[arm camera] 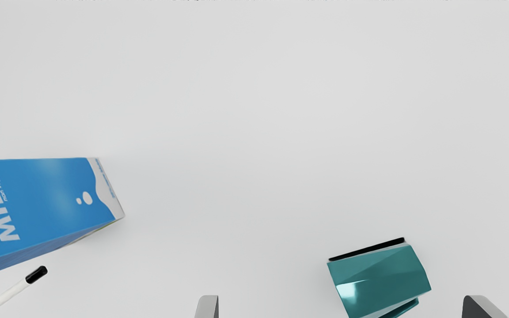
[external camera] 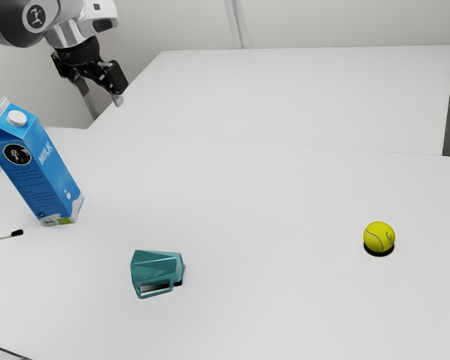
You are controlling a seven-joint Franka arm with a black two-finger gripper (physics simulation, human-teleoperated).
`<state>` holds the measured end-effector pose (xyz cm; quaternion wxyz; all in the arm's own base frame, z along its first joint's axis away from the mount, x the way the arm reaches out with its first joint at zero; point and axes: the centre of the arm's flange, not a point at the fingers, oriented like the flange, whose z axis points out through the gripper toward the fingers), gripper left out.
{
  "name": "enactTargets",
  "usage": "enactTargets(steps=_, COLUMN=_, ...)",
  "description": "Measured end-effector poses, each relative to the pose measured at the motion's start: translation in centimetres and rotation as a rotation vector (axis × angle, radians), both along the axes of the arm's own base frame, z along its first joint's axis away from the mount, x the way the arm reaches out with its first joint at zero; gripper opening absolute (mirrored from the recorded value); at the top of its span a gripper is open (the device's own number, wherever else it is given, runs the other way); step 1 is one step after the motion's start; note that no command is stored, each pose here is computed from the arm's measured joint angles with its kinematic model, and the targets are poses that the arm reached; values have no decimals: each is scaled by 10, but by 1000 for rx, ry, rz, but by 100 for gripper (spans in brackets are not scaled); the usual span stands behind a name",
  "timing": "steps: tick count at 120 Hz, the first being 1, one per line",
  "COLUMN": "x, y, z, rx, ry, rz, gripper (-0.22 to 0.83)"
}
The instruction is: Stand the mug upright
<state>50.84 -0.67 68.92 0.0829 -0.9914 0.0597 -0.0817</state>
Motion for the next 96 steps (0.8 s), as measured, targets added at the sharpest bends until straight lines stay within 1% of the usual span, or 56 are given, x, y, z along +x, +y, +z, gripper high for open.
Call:
enactTargets(steps=26, x=-3, y=6, z=-9, rx=-3, ry=8, rz=17, gripper=62)
enactTargets(steps=40, x=-9, y=26, z=-21, rx=-43, ry=32, rz=66, gripper=62)
enactTargets(steps=52, x=-21, y=50, z=-53, rx=-166, ry=94, rz=142, gripper=62)
enactTargets(steps=69, x=-40, y=82, z=-115, rx=-346, ry=210, rz=268, gripper=62)
enactTargets(steps=80, x=-53, y=94, z=-155, rx=-438, ry=283, rz=340, gripper=62)
enactTargets(steps=96, x=-69, y=100, z=-202, rx=-539, ry=373, rz=412, gripper=62)
